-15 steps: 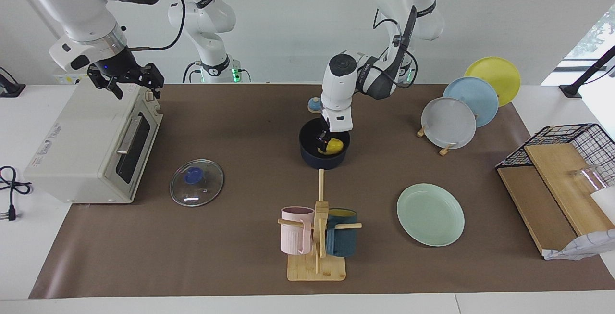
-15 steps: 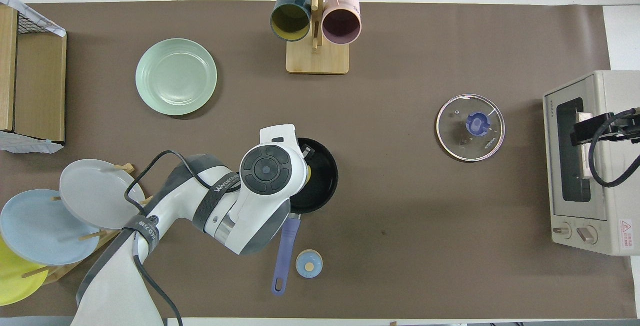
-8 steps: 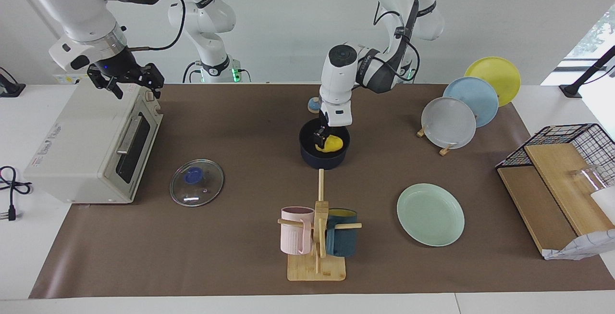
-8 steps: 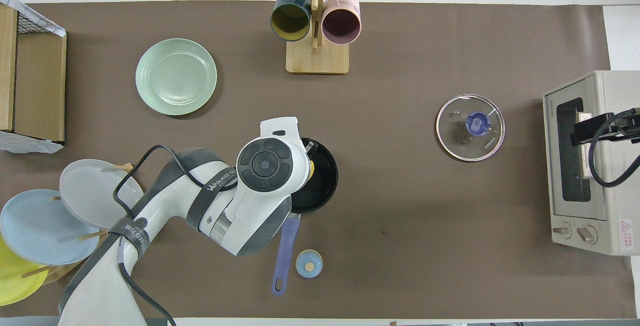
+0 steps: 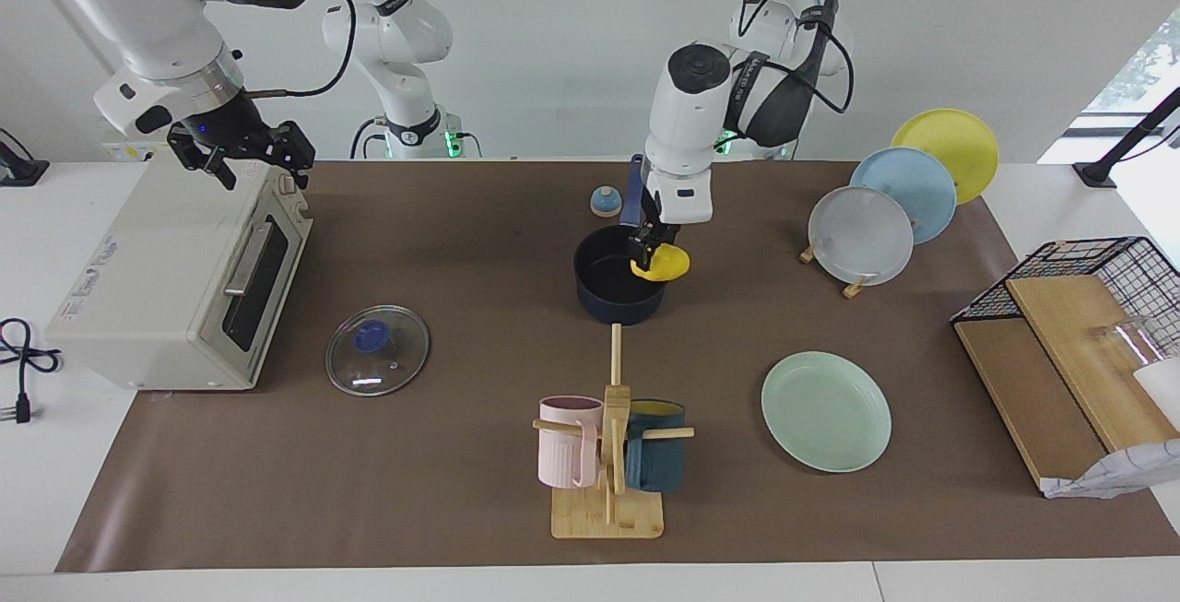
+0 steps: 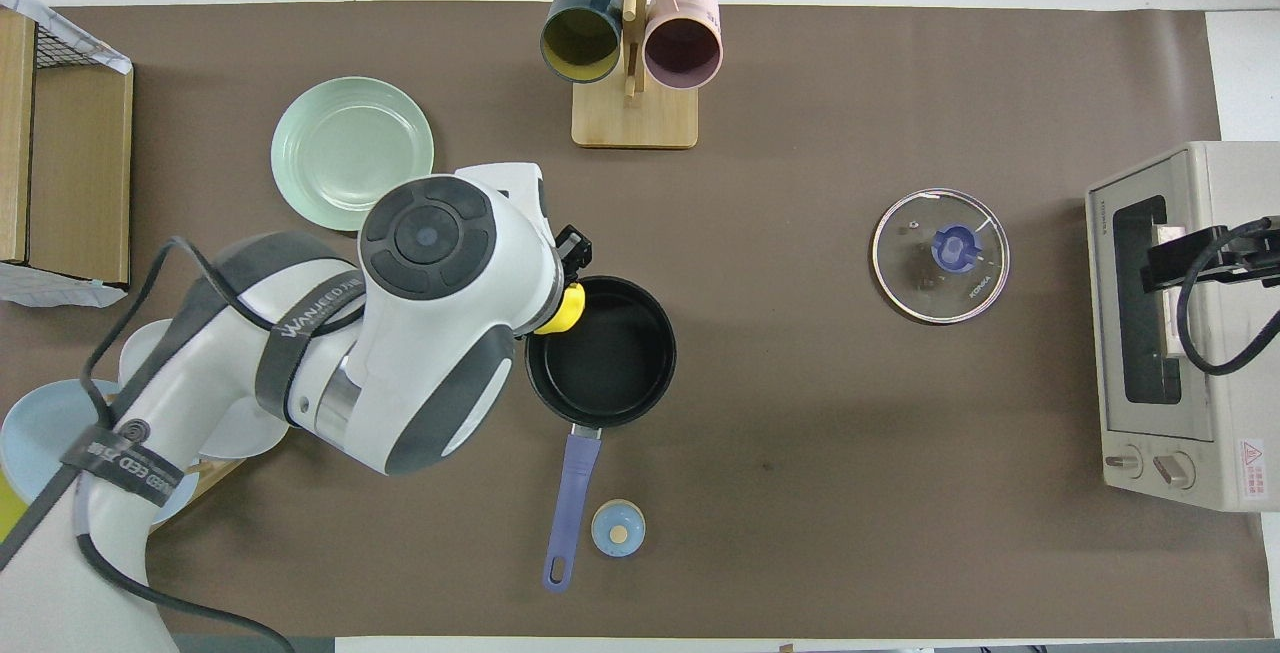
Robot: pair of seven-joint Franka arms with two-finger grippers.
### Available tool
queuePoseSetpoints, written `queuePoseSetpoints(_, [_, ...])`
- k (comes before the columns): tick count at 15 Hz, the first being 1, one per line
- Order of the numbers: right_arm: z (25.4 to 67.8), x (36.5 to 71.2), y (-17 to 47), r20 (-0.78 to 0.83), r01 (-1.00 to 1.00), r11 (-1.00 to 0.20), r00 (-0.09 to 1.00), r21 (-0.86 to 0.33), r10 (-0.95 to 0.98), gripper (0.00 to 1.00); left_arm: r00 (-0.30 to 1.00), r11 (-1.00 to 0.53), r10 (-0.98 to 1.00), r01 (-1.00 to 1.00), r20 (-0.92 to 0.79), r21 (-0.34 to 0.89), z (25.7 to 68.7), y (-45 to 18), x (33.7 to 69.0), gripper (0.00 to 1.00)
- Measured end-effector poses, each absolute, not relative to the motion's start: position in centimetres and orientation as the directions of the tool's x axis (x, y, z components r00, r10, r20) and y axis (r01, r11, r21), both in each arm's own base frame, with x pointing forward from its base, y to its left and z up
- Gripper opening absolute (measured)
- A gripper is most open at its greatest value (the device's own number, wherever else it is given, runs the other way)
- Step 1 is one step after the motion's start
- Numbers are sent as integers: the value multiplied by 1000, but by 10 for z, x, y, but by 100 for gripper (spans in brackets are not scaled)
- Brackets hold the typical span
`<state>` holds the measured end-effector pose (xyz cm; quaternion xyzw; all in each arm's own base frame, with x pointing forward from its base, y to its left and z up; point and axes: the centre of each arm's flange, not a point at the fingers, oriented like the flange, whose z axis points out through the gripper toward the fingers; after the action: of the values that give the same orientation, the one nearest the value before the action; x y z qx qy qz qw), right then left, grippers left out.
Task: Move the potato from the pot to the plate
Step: 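Carry the potato with the left gripper over the pale green plate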
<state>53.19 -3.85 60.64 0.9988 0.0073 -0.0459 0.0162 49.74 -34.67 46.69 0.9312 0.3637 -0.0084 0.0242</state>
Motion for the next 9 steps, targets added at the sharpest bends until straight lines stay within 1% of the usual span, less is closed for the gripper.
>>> queuePoseSetpoints(3, [606,532,-38,-92,16,-999,996,32,13,100,789,-788,612,614,-55,47,493,-302,541,65])
queuePoseSetpoints(9, [606,532,-38,-92,16,-999,996,32,13,100,917,-915,398,399,-35,64,481,-212,608,65])
